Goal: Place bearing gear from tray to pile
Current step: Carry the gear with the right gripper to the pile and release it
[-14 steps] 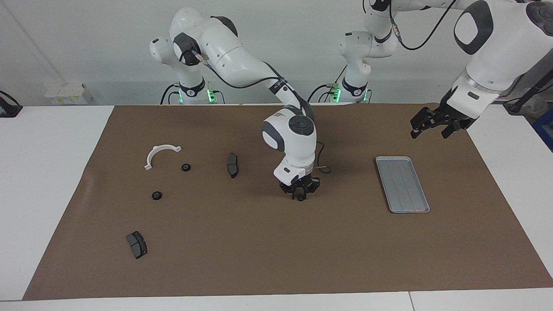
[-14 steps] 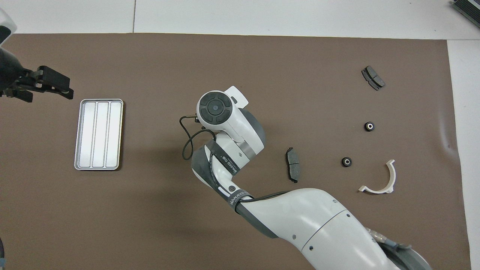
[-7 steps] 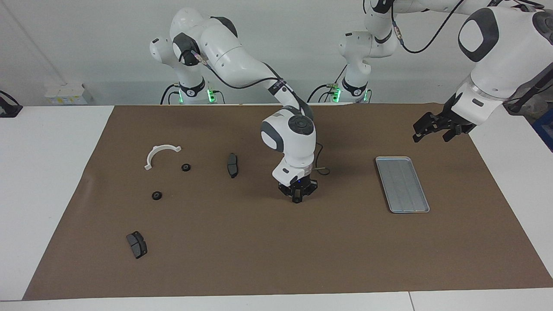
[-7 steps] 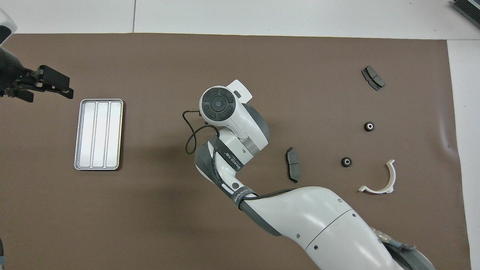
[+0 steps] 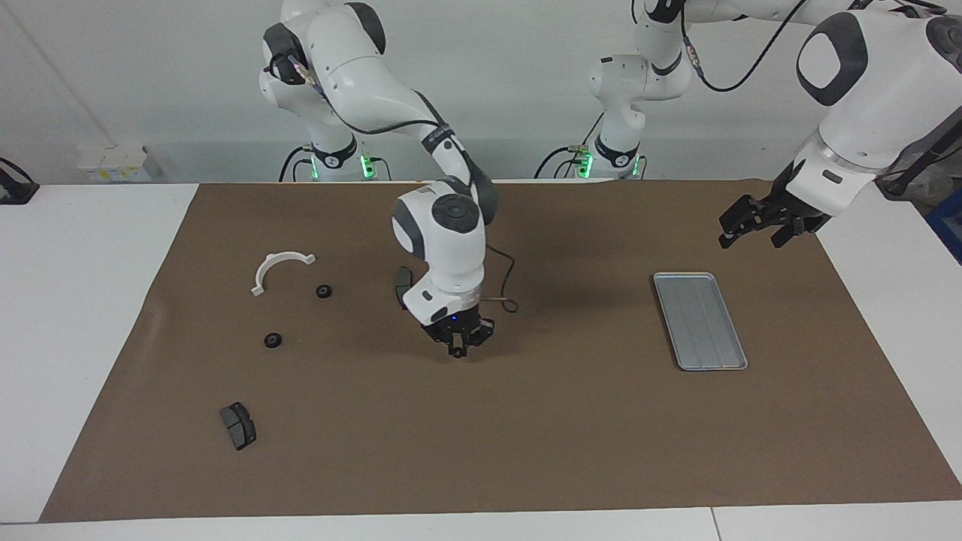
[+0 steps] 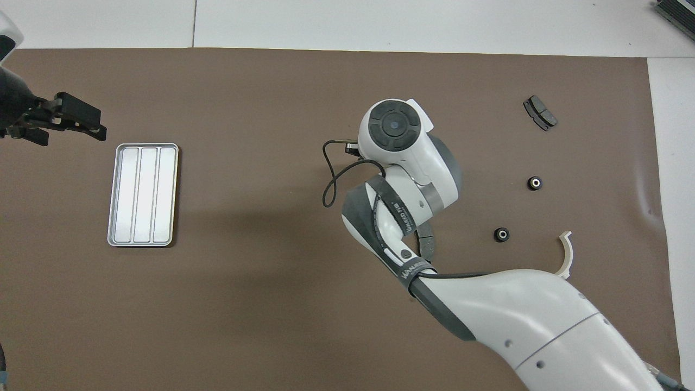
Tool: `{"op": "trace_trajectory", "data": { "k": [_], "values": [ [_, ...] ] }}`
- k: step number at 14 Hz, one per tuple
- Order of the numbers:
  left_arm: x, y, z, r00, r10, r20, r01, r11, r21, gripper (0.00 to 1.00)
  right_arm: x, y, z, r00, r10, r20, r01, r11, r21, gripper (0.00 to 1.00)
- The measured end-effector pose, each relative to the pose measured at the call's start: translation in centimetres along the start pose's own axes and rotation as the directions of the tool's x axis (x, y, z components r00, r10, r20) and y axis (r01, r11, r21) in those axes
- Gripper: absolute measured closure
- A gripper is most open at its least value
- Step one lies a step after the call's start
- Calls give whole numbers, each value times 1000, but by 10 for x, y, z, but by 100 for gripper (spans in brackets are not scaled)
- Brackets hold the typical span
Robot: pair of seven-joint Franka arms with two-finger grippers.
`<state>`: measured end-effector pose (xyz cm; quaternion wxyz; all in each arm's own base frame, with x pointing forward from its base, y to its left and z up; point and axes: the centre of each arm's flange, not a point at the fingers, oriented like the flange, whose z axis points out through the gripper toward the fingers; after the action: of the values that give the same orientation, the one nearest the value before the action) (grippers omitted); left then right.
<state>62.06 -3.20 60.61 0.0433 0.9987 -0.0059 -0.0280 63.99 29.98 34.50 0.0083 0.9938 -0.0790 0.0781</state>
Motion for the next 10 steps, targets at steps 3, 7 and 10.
{"op": "trace_trajectory", "data": {
  "k": [3,7,10],
  "values": [
    [-3,-1,-5,1000,3,-2,-3,1000,10,0,-5,84,4,999,-41,13,41,999,-10,76],
    [-18,2,-29,998,47,-36,-45,998,45,0,0,179,21,992,-99,74,99,995,11,76],
    [-34,4,-57,990,114,-77,-107,990,90,0,9,222,30,990,-112,83,110,993,33,76]
  ]
}}
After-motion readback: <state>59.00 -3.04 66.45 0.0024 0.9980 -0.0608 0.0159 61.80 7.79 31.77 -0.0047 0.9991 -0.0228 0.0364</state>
